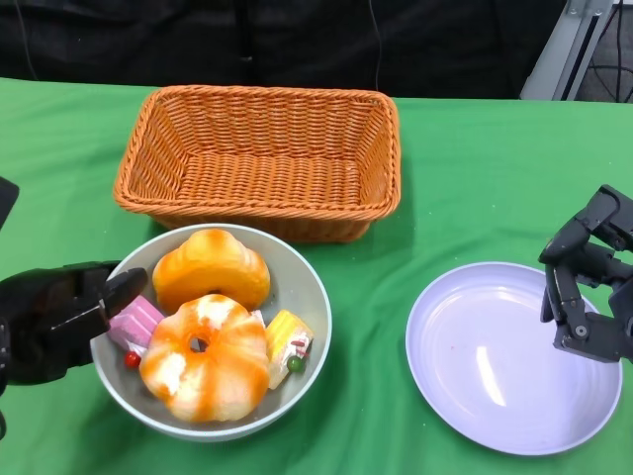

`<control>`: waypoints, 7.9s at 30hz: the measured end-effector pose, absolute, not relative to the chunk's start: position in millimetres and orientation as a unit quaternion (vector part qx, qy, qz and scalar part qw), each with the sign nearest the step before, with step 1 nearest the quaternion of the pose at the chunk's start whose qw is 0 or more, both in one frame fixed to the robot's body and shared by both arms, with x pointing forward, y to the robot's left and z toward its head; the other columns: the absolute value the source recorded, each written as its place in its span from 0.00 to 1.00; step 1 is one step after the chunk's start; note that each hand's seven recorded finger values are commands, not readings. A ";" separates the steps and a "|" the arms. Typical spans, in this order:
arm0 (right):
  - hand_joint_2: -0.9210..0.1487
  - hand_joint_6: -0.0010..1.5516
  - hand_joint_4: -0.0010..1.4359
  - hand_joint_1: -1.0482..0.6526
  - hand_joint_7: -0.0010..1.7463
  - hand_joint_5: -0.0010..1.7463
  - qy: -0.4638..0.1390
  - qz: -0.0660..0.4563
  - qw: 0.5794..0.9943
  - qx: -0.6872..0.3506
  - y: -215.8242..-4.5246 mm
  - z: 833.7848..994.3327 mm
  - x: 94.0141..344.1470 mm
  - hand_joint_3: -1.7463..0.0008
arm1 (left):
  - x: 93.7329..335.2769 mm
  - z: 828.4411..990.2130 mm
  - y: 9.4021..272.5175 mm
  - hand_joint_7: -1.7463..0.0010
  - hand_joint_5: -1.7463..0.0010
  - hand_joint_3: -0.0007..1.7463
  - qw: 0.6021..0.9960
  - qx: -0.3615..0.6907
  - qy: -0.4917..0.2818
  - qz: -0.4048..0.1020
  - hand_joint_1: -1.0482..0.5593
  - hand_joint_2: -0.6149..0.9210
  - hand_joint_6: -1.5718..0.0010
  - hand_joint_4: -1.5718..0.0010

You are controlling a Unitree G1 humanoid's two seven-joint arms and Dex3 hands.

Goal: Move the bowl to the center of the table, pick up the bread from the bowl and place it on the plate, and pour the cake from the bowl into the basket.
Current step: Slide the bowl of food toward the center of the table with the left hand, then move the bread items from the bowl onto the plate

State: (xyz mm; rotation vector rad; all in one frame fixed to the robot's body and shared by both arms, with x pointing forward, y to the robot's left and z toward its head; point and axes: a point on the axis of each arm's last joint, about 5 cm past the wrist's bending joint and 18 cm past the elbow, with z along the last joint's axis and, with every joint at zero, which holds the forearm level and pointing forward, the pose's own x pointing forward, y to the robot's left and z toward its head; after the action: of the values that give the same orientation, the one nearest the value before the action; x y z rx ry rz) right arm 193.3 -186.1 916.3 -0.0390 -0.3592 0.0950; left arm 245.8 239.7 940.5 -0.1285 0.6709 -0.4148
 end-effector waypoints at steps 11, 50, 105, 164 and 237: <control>0.38 0.39 0.60 0.49 0.94 1.00 -0.178 0.049 0.983 -0.017 -186.1 916.7 192.9 0.33 | 244.4 940.4 224.6 0.98 0.95 0.22 0.918 -0.084 0.335 -0.197 0.32 1.00 0.90 0.87; 0.38 0.39 0.59 0.50 0.93 1.00 -0.175 0.054 0.983 -0.018 -183.8 915.9 191.9 0.33 | 235.7 933.3 183.3 0.98 0.84 0.21 0.922 -0.119 0.308 -0.201 0.36 1.00 0.81 0.74; 0.25 0.39 0.45 0.46 0.60 0.79 -0.175 0.172 0.967 -0.071 -192.6 942.7 185.2 0.62 | 215.8 890.5 225.9 0.55 0.22 0.17 0.988 0.045 -0.149 -0.021 0.57 1.00 0.41 0.49; 0.00 0.38 0.32 0.21 0.01 0.00 -0.308 0.415 0.690 -0.507 -96.5 984.0 231.4 1.00 | 221.9 882.1 219.5 0.43 0.16 0.18 0.988 0.039 -0.147 -0.015 0.58 1.00 0.47 0.49; 0.07 0.60 0.61 0.34 0.03 0.09 -0.375 0.388 0.539 -0.647 -46.1 922.2 240.6 1.00 | 217.8 886.6 216.8 0.42 0.14 0.36 0.985 0.058 -0.160 -0.005 0.59 0.89 0.46 0.49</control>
State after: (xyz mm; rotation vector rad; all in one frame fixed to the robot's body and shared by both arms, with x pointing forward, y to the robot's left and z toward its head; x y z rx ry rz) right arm 240.6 -46.1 922.2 -1.5387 -0.8921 0.9219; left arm 217.8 216.8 886.6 0.1174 -0.3207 -0.0092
